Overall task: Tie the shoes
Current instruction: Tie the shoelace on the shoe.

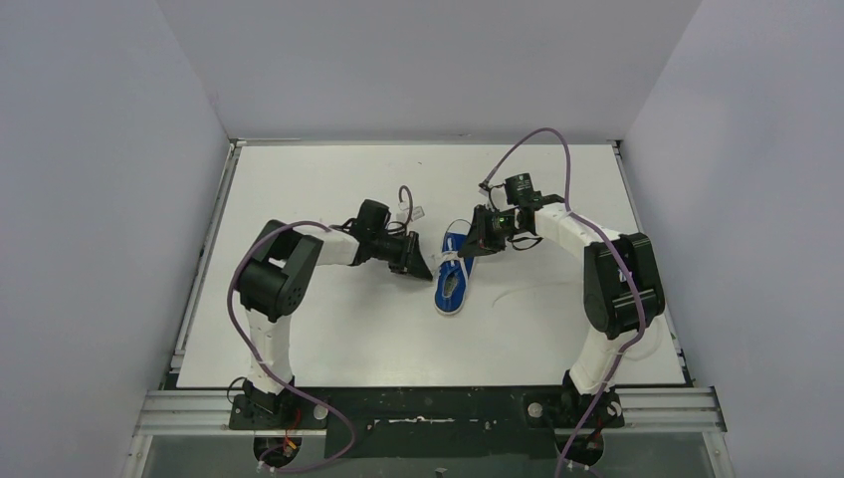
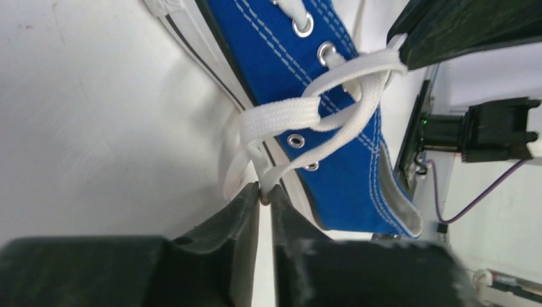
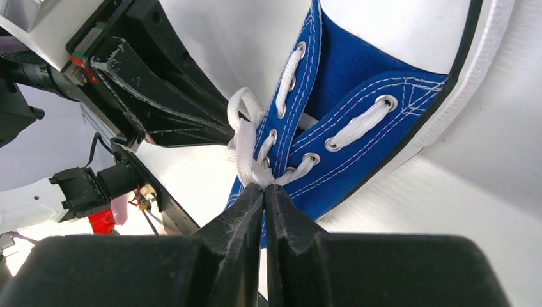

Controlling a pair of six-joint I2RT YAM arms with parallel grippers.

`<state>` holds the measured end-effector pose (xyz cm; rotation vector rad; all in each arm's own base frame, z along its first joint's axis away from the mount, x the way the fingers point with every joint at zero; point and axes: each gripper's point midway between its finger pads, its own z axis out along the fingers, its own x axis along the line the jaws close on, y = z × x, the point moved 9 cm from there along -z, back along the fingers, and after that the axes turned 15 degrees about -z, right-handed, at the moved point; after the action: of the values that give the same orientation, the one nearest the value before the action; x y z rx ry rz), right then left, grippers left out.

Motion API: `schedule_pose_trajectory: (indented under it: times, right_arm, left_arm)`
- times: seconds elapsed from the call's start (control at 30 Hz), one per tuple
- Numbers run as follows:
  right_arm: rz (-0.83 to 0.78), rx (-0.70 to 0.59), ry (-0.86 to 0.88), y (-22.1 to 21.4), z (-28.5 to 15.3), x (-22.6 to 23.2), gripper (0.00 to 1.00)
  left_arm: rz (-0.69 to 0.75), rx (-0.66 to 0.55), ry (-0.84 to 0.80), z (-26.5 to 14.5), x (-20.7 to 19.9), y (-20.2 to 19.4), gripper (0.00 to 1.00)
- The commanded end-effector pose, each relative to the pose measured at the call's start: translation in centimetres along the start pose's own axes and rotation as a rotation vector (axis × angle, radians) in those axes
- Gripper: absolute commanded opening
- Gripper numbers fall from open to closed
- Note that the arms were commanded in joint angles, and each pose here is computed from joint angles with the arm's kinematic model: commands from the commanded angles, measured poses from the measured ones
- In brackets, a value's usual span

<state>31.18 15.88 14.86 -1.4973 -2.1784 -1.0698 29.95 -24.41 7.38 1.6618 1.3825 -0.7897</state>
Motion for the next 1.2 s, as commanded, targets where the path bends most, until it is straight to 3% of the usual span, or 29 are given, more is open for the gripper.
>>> schedule_pose_trajectory:
  times: [0.0, 0.23, 0.6, 0.7, 0.77, 0.93, 1.07, 1.17]
  right_arm:
    - [-0.068, -0.089, 0.0, 1.7, -2.0, 1.9, 0.08]
    - [-0.086, -0.081, -0.04, 1.5, -2.8, 2.1, 0.11]
    - [-0.116, -0.125, -0.072, 2.3, -2.8, 2.3, 0.14]
    - [-0.094, -0.148, -0.109, 2.5, -2.4, 2.3, 0.09]
    - [-0.08, -0.175, -0.105, 2.8, -2.1, 2.4, 0.0]
    - [-0.09, -0.195, -0.068, 2.9, -1.8, 2.3, 0.0]
    - [-0.076, -0.197, -0.059, 2.7, -2.3, 1.3, 0.21]
    - [-0.071, -0.182, -0.041, 2.8, -2.1, 1.4, 0.27]
  left_arm:
    - [0.115, -0.037, -0.014, -2.0, -2.7, 1.4, 0.02]
    - [0.176, -0.081, -0.016, -4.3, -5.2, 1.6, 0.0]
    - [0.135, -0.04, -0.055, -4.7, -6.6, 0.9, 0.0]
    - [0.115, 0.003, -0.074, -4.1, -6.6, 0.3, 0.0]
    - [0.107, 0.022, -0.076, -3.8, -6.6, -0.2, 0.0]
    - [0.108, 0.032, -0.075, -3.7, -6.6, -0.8, 0.0]
    - [0.111, 0.032, -0.071, -3.5, -6.6, -0.5, 0.0]
    - [0.119, 0.032, -0.072, -3.2, -6.7, -0.4, 0.0]
